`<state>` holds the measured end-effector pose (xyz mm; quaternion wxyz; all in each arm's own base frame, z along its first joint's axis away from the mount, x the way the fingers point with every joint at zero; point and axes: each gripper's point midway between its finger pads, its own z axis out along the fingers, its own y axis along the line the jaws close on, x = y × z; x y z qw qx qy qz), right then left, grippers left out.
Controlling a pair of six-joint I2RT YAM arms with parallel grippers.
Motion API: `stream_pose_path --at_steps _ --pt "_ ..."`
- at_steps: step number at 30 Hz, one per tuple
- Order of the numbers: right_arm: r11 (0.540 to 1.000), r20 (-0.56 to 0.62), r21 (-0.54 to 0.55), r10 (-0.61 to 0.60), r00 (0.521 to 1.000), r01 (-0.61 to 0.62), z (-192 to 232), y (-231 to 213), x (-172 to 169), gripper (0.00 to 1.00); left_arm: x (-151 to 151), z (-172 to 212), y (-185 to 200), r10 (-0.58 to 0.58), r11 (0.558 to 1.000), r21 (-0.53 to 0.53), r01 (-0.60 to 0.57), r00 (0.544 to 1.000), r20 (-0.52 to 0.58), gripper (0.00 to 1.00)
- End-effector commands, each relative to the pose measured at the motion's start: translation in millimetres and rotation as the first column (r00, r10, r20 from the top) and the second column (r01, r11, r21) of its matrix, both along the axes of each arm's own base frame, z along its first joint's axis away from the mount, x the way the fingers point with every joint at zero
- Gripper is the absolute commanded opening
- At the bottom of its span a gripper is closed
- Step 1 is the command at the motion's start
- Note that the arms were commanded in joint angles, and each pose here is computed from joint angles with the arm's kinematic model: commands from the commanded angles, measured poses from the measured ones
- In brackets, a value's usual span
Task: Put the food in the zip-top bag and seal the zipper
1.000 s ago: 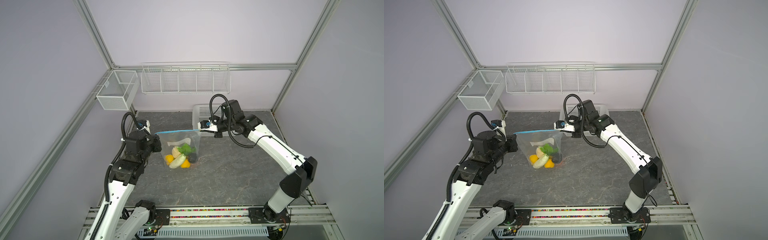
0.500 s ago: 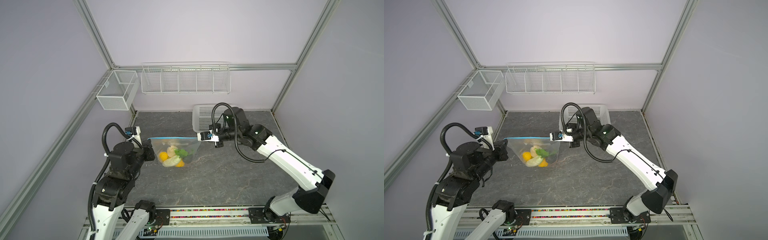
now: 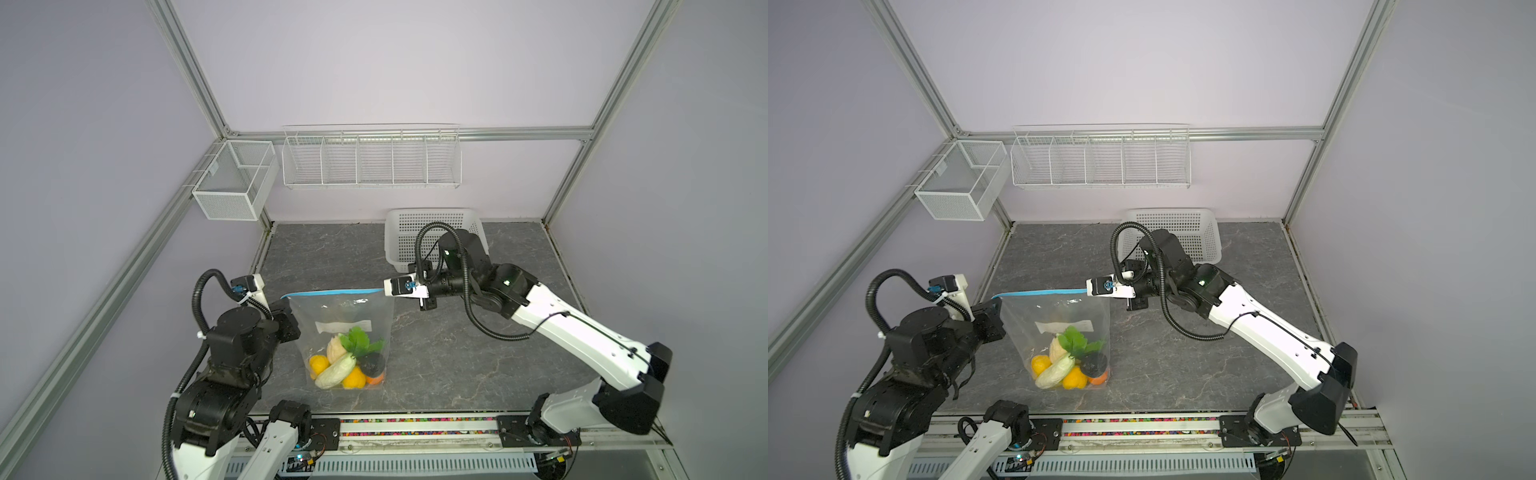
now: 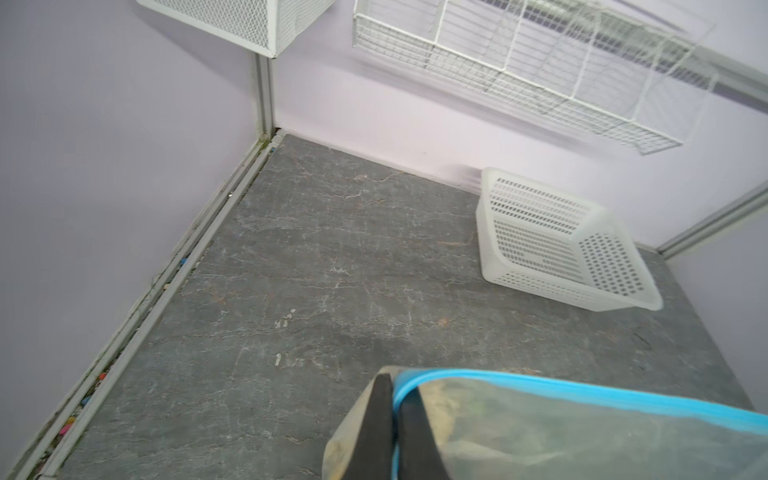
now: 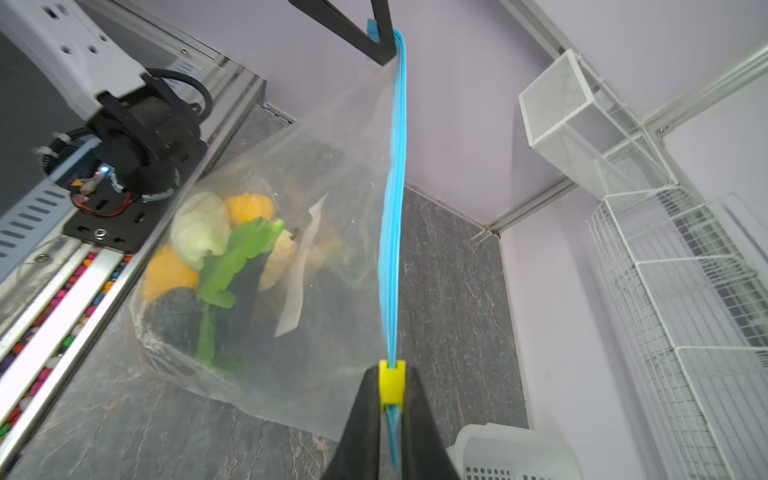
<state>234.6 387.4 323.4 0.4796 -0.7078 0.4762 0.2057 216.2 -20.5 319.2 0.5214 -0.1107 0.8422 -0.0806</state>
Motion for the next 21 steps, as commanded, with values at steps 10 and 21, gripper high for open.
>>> stream_pose_path --at_steps 10,21 --pt "0.983 -0.175 0.006 -0.180 0.968 0.184 -100.6 27.6 175.2 0.07 145.2 -133.2 55.4 0.326 0.941 0.209 -0.267 0.879 -0.348 0.00" --pt "0.960 -0.150 -0.019 -0.280 0.948 0.281 -168.0 23.6 250.8 0.13 243.1 -217.3 47.8 0.322 0.941 0.269 -0.203 0.776 -0.542 0.01"
